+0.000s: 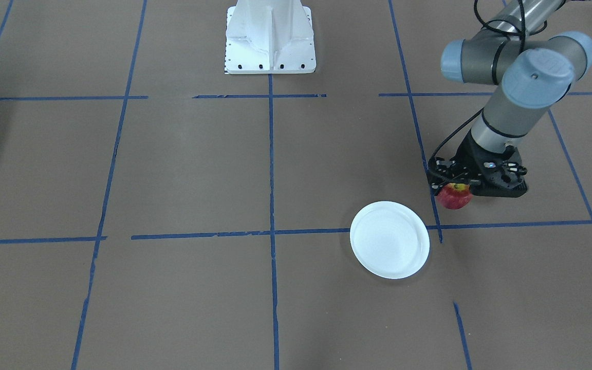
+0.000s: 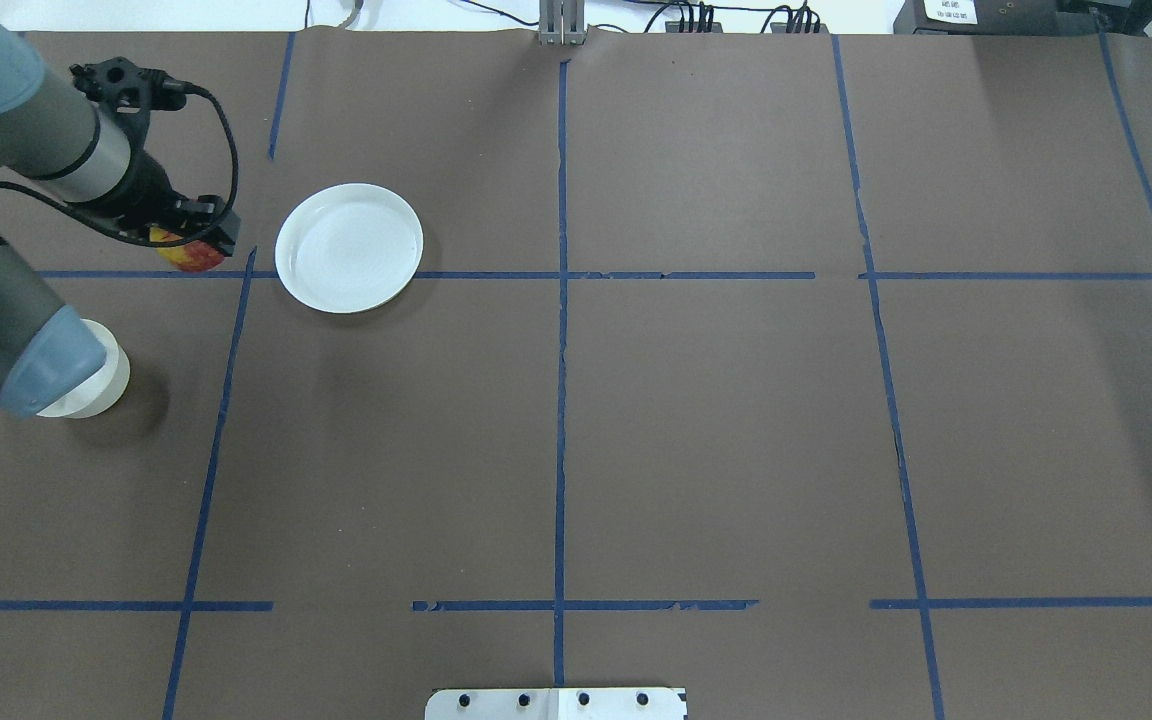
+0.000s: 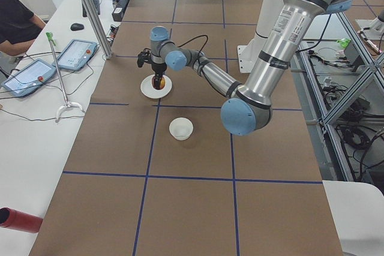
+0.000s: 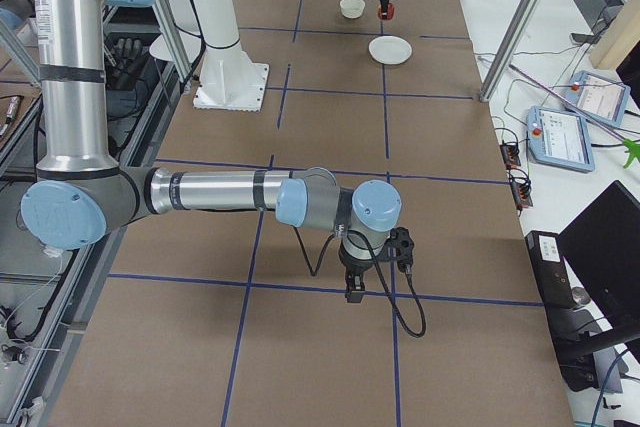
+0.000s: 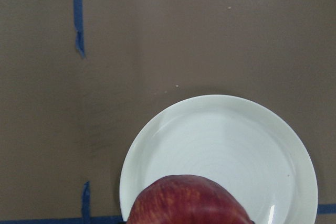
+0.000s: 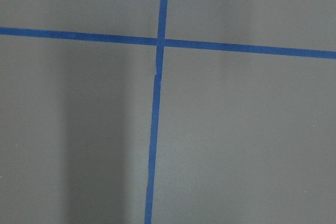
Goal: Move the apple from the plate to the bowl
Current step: 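Lift the apple and carry it toward the white bowl with the left gripper, then lower the apple into the white bowl and open the left gripper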
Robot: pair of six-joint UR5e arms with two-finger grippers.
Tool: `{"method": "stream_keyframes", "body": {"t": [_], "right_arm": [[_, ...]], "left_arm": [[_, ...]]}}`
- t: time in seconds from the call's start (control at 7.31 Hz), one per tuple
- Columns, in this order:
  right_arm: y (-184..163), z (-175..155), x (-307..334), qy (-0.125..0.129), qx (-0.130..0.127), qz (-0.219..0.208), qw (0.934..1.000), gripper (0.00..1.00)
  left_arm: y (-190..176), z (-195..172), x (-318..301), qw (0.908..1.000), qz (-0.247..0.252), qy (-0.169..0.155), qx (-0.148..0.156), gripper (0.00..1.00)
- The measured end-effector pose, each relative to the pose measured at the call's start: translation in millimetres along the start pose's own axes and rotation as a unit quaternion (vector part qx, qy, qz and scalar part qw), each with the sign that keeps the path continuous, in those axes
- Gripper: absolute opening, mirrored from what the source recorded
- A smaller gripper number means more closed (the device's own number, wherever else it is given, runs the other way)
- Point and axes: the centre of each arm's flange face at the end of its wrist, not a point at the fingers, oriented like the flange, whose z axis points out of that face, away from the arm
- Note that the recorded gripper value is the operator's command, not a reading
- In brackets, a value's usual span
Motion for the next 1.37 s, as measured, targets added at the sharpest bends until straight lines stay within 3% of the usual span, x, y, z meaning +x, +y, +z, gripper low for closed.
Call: {"method": "stream_keyframes", "body": {"t": [0.55,1.37], "right_arm": [[0.0,0.0,0.0,0.000,0.000,0.000,1.0000,1.00],[0.0,0.0,0.0,0.000,0.000,0.000,1.0000,1.00]], "left_arm": [[101.2,30.5,-126.2,0.9997,0.013,0.011,0.014,0.00],[113.3,63.8,-153.8,0.9999,-0.013,-0.001,-0.004,0.00]]}}
